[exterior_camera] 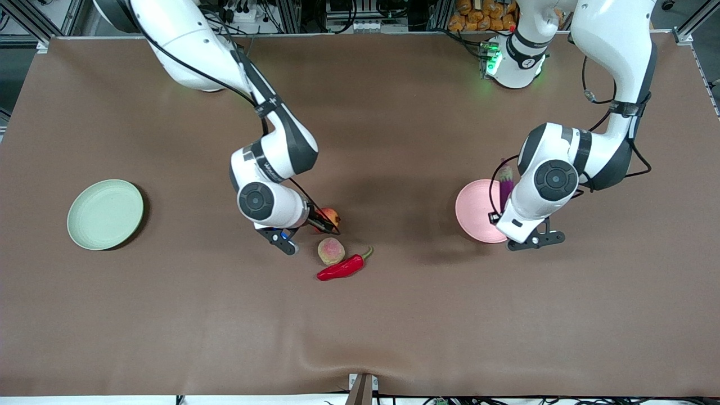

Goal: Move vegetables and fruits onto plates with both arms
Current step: 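Place the eggplant on the pink plate while the right gripper carries the apple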

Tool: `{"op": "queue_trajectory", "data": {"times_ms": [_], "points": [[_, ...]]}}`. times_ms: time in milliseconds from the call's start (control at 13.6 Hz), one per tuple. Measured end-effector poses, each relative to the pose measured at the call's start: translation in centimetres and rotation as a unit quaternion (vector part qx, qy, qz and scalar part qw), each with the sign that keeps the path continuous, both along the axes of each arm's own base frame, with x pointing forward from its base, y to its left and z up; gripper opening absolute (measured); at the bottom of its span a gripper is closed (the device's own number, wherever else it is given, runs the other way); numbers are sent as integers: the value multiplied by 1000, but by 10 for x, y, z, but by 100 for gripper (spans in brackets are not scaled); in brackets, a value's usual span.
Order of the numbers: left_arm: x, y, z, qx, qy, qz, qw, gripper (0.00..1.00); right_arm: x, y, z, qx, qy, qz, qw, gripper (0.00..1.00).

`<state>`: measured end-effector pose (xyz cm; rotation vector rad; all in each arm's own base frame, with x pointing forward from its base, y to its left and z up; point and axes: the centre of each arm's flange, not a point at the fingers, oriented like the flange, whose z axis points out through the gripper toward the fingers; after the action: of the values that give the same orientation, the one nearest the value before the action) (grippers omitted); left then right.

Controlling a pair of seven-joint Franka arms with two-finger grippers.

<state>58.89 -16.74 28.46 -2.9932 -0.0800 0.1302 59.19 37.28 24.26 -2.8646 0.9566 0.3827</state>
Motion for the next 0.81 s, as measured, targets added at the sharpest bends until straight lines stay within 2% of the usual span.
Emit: {"op": "queue_trajectory", "data": {"times_ms": [73,220,367,440,587,734,807], "points": [[-3,3,-8,-1,8,-20,1000,39,-2,3,-8,0,-7,-4,1000,100],[-1,6,-27,-8,2,-32,999,39,-10,9,-26,-2,-12,-3,1000,100],[2,5,-47,-16,-11,-28,999,39,-12,9,-26,-3,-14,-3,1000,82],[3,4,-55,-18,-15,-23,999,39,-10,6,-25,-4,-15,-5,1000,81],[3,0,-63,-20,-19,-17,999,39,-8,-4,-23,-15,6,-7,1000,81],[3,-3,-66,-22,-21,-11,999,39,2,-29,0,-25,45,-5,999,81],[3,-3,-66,-22,-22,-9,999,43,8,-50,20,-25,65,4,998,81]]}}
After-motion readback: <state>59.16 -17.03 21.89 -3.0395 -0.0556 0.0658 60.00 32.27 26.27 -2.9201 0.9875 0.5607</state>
